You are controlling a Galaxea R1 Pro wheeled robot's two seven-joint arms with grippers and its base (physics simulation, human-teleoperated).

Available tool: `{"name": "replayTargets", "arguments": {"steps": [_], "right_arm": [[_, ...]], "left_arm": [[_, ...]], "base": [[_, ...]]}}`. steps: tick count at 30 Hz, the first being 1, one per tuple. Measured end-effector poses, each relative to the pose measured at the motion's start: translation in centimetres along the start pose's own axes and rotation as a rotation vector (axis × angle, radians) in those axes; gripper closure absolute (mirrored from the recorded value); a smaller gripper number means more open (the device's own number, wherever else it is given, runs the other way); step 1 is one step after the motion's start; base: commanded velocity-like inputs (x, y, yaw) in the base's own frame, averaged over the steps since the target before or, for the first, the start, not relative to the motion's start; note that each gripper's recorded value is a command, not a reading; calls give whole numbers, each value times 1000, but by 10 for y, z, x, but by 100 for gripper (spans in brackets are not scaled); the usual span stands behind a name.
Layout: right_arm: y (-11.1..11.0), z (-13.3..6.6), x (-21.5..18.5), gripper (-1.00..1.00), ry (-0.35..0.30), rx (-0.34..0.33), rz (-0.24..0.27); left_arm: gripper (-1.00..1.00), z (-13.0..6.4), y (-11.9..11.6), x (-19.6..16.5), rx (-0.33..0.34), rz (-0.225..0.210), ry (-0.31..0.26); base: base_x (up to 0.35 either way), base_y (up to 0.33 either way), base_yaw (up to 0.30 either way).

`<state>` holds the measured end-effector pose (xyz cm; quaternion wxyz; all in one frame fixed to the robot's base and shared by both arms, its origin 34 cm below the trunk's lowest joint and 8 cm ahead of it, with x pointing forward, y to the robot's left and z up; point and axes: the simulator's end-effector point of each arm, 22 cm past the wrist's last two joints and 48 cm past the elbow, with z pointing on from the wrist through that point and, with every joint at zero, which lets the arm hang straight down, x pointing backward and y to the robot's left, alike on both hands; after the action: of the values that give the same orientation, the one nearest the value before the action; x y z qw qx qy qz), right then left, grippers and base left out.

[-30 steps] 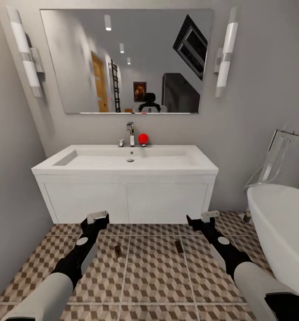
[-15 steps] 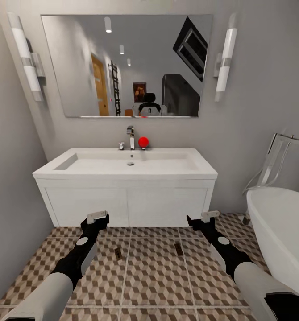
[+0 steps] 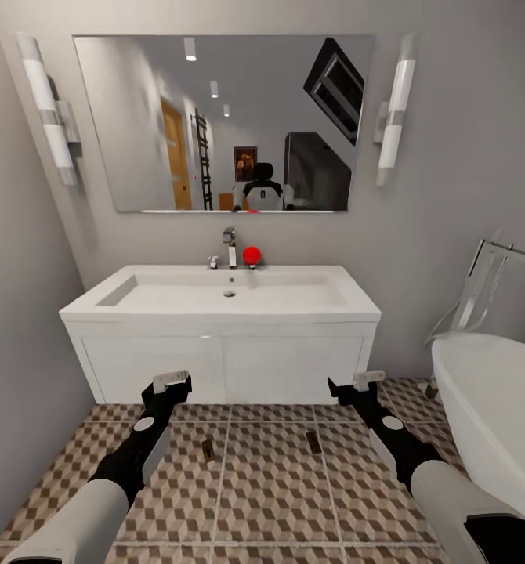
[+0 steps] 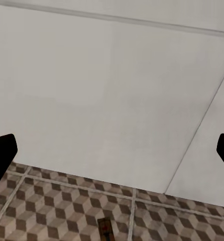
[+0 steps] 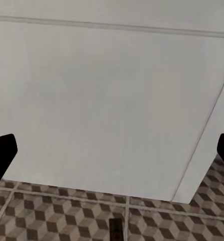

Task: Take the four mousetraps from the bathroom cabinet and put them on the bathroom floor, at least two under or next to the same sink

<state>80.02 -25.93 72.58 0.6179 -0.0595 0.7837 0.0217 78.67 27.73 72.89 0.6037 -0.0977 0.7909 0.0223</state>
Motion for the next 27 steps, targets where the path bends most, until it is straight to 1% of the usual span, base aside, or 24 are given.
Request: {"name": "replayTargets", "arguments": {"steps": [27], "right_arm": [[-3, -7, -50, -100, 1, 0, 0]], "left_arm": [[-100, -9, -5, -49, 0, 0, 2]], "base": [[0, 0, 0]]}}
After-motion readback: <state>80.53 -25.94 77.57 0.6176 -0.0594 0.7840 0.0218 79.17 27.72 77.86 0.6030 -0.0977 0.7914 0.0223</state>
